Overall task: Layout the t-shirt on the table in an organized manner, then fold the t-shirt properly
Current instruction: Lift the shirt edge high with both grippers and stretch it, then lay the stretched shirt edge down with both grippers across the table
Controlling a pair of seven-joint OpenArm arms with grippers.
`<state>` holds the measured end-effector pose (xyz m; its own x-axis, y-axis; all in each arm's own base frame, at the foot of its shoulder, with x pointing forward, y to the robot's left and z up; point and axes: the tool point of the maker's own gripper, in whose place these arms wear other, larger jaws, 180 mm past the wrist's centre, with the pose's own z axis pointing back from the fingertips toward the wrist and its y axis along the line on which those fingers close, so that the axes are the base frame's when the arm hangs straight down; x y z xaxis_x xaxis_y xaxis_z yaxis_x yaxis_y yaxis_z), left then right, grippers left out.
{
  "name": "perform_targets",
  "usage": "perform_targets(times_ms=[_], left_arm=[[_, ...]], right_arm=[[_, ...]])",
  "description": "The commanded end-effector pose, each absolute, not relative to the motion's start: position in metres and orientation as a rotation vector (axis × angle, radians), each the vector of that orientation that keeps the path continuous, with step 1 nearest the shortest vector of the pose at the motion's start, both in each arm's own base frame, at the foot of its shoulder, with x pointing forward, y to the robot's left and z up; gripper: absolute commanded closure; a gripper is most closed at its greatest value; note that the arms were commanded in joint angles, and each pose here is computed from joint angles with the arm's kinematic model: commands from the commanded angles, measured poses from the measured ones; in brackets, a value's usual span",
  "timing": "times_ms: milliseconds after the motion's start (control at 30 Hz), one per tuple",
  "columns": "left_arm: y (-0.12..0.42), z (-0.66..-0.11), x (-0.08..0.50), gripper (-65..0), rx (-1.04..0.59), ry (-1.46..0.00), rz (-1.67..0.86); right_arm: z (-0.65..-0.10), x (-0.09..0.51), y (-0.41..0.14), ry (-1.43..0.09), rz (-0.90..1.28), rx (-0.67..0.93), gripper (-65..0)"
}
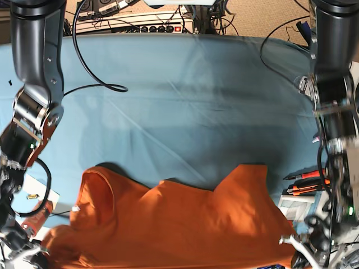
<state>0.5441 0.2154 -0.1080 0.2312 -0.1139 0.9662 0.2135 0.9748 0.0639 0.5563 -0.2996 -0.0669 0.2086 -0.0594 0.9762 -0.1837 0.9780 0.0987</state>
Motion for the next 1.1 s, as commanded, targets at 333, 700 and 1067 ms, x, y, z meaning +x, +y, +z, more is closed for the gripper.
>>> perform_targets(times_ms=[333, 700, 1067], left_arm=[[0.238, -0.043, 0.544, 0.0, -0.059, -1.228, -0.197], [0.244, -0.146, 0.499, 0.0, -0.183, -0.943, -0.209], [0.262, -0.206, 0.444, 0.0, -0.094, -0.861, -0.238]], right_arm=[[-0.001, 0.545, -0.299, -1.401, 0.166, 0.148, 0.0], [-0.04, 0.519, -0.289, -1.233, 0.21, 0.246, 0.0], [-0.111, 0.459, -0.272, -1.094, 0.321, 0.073, 0.0]])
